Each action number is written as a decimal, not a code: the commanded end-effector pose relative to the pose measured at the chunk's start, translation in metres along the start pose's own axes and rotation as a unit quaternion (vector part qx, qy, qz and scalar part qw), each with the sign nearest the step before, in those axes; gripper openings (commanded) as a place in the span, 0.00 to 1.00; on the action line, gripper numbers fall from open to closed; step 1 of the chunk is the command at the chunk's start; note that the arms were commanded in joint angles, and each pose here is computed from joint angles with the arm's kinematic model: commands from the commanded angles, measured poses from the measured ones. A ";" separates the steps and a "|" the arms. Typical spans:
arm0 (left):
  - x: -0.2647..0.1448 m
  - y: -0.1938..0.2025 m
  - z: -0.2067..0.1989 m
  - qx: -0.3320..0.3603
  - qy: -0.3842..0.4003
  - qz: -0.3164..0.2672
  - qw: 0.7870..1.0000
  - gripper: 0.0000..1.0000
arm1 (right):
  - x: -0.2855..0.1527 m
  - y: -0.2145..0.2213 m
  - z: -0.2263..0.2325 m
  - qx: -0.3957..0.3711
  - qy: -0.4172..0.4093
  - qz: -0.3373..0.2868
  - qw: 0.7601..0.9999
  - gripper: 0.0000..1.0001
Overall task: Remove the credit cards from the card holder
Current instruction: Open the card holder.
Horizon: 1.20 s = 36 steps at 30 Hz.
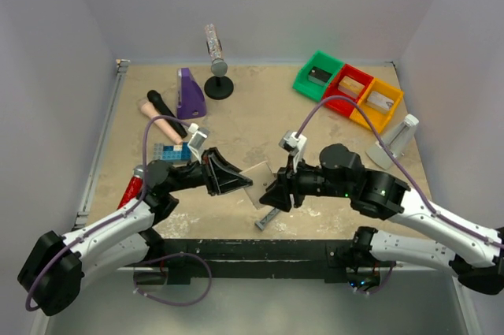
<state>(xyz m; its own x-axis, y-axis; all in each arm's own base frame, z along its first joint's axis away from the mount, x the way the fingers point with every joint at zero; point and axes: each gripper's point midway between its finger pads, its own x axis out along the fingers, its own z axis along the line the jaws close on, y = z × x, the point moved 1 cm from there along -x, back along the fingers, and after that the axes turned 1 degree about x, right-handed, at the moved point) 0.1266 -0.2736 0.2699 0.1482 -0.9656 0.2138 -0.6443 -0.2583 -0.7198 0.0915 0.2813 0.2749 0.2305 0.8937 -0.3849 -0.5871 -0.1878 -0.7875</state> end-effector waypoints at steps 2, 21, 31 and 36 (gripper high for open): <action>-0.007 -0.009 -0.050 0.056 0.114 0.000 0.992 0.00 | -0.021 -0.013 -0.014 0.023 0.009 -0.059 0.998 0.48; -0.014 -0.007 -0.081 0.072 0.207 0.018 0.975 0.00 | -0.032 -0.021 0.005 0.041 -0.051 -0.086 0.994 0.52; -0.013 -0.008 -0.082 0.074 0.210 0.019 0.975 0.00 | -0.041 -0.030 0.013 0.070 -0.092 -0.119 0.986 0.61; -0.013 -0.007 -0.081 0.074 0.208 0.020 0.975 0.00 | -0.041 -0.031 0.012 0.086 -0.105 -0.124 0.983 0.61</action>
<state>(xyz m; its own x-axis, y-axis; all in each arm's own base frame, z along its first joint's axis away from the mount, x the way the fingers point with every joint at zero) 0.0864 -0.2682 0.2920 -0.1261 -0.9452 0.3012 -0.6753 -0.1406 -0.7240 0.0941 0.2528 0.3038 0.2550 0.9554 -0.1487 -0.6613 0.0602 -0.7477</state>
